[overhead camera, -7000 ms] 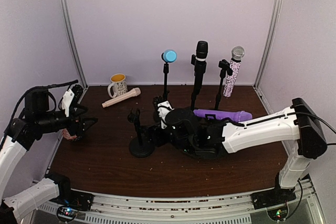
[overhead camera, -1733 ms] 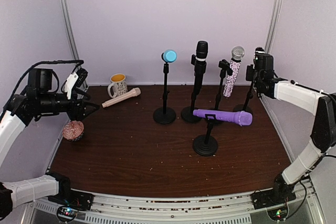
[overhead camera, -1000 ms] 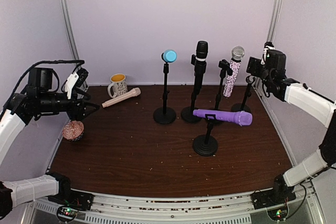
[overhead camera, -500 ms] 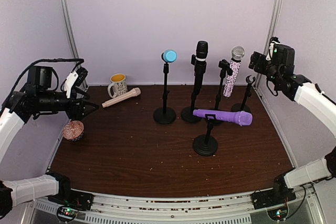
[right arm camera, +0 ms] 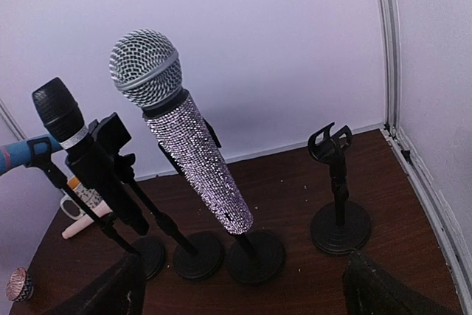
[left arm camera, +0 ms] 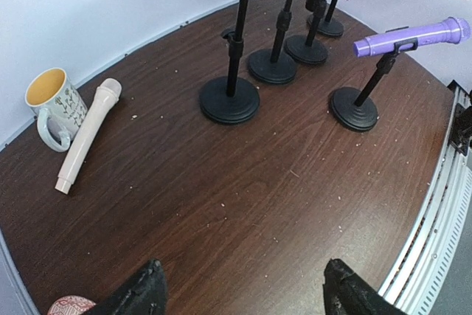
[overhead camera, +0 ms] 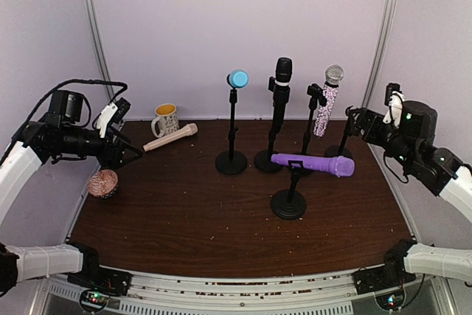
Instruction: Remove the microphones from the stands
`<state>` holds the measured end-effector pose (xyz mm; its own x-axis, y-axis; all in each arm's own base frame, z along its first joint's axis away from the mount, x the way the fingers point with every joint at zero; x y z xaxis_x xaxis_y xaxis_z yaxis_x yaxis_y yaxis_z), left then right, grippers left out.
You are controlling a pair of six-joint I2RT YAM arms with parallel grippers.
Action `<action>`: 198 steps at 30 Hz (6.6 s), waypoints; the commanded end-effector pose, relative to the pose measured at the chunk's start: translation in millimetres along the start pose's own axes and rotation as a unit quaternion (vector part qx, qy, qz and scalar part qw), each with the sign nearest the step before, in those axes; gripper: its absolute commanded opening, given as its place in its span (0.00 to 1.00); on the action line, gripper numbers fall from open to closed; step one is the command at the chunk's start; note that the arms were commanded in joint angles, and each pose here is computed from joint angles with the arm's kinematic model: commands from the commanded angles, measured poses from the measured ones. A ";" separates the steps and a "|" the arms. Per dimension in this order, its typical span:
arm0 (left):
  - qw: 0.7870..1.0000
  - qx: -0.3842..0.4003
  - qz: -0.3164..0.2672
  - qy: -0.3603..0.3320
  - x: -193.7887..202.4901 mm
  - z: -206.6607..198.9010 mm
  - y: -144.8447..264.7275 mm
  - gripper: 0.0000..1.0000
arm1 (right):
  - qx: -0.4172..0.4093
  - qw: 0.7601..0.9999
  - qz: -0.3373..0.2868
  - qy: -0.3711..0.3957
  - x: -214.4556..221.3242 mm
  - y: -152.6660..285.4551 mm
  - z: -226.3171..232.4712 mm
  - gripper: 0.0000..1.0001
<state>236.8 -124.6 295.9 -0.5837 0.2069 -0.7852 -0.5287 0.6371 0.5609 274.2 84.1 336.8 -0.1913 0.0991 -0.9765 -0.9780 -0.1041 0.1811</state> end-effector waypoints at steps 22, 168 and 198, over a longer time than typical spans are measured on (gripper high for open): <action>1.000 0.011 0.002 -0.028 19.2 -10.1 10.9 0.81 | -0.228 0.961 0.143 0.070 83.2 44.4 80.4 0.98; 0.984 0.116 -0.102 -0.090 32.8 -66.0 -102.4 0.77 | -0.319 0.931 0.034 0.173 92.6 92.2 290.0 1.00; 0.981 0.142 -0.106 -0.084 23.1 -121.4 -211.7 0.58 | -0.282 0.946 0.023 0.158 100.8 79.0 258.5 0.91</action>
<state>252.8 -332.2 169.1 -0.3975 0.2237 -0.8899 -0.3946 0.8339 0.3859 150.2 344.3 282.5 -0.1112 -0.2348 -0.9657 -0.7338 -0.6359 0.2391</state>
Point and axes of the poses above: each gripper's point midway between its finger pads, its own y axis back along the fingers, its own z axis along the line the jaws close on, x = y × z, the point moved 3 cm from there along y, back along the fingers, and after that the axes turned 12 degrees about y, right-handed, at the moved point
